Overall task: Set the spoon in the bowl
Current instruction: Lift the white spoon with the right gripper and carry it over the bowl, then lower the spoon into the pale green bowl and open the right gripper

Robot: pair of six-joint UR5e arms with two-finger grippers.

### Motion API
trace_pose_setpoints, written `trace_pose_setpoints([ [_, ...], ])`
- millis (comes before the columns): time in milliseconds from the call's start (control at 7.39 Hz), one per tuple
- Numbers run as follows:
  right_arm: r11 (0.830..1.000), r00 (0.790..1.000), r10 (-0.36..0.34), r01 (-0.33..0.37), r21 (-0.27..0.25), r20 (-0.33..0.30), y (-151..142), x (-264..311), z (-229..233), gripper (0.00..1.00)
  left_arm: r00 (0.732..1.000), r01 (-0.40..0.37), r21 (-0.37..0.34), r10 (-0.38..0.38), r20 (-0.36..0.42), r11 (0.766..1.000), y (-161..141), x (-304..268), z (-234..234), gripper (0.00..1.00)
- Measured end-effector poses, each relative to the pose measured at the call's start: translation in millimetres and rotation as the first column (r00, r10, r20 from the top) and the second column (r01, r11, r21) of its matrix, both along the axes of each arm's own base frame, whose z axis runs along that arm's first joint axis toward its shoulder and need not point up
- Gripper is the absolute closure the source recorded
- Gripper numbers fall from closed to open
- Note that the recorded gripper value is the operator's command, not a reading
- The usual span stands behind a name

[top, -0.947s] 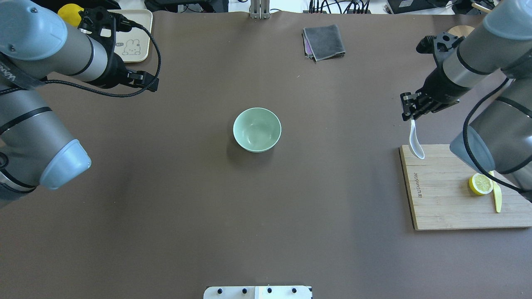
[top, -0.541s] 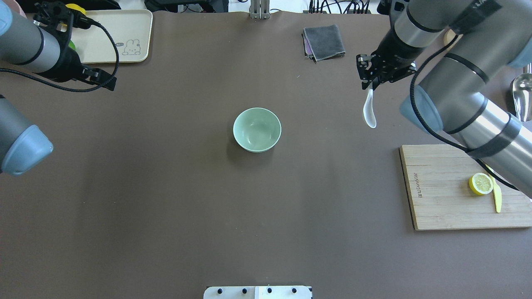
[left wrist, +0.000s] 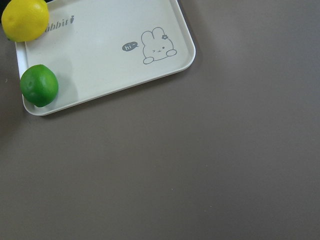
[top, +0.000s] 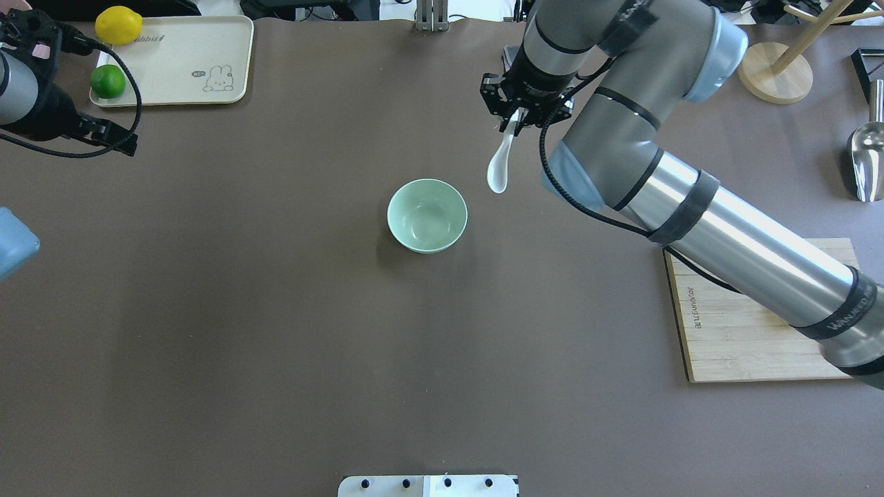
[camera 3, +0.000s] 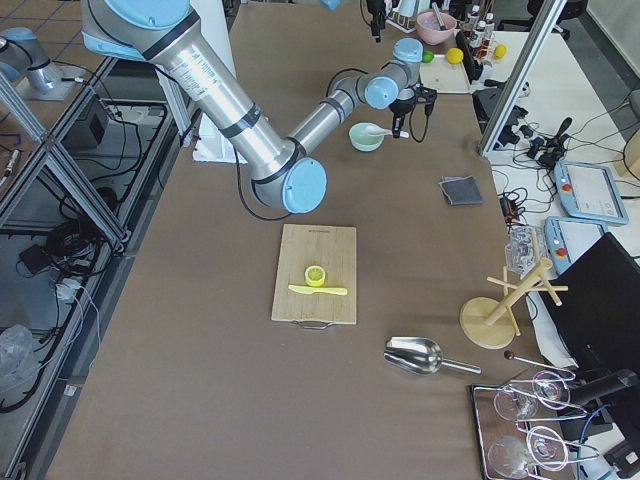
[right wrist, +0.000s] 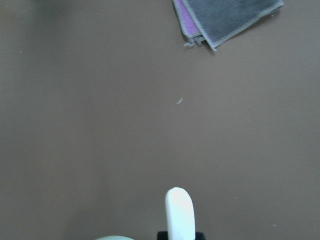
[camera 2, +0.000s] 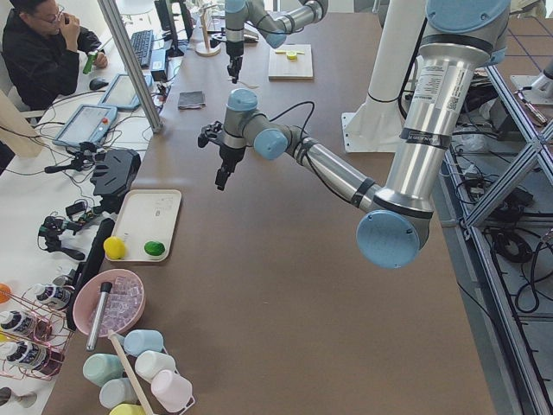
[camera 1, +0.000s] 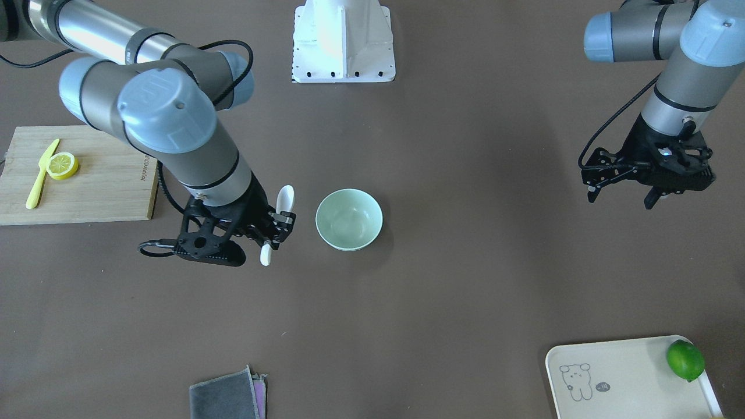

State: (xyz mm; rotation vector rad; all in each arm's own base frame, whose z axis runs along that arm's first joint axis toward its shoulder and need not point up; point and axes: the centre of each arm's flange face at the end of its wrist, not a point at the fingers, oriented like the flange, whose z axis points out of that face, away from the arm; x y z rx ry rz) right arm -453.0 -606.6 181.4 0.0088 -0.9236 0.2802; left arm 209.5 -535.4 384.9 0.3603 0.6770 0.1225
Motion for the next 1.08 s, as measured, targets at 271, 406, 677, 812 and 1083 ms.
trace_pose_setpoints([
  [271, 0.999, 0.999, 0.047, -0.047, 0.022, -0.009, 12.9, -47.4, -12.8, 1.0, 1.0, 0.004, 0.0, -0.004, 0.002, 1.0, 0.4, -3.0, 5.2, 0.02],
  [406, 0.997, 0.998, 0.059, -0.058, 0.041, -0.017, 20.1, -62.0, -13.1, 1.0, 1.0, 0.005, -0.001, -0.005, 0.003, 1.0, 0.2, -3.0, 6.2, 0.02],
  [677, 0.996, 0.997, 0.063, -0.06, 0.06, -0.039, 32.4, -84.4, -7.0, 1.0, 1.0, 0.004, 0.0, -0.004, 0.003, 1.0, 0.4, -2.3, 6.8, 0.02],
  [812, 0.996, 0.997, 0.062, -0.059, 0.067, -0.047, 37.3, -93.5, -3.7, 1.0, 1.0, 0.003, -0.001, -0.003, 0.003, 1.0, 0.5, -1.9, 7.1, 0.02],
  [1083, 0.995, 0.997, 0.064, -0.06, 0.076, -0.053, 43.4, -105.6, 2.3, 0.85, 1.0, -0.004, 0.002, 0.004, 0.006, 1.0, 0.1, -0.3, 8.2, 0.02],
])
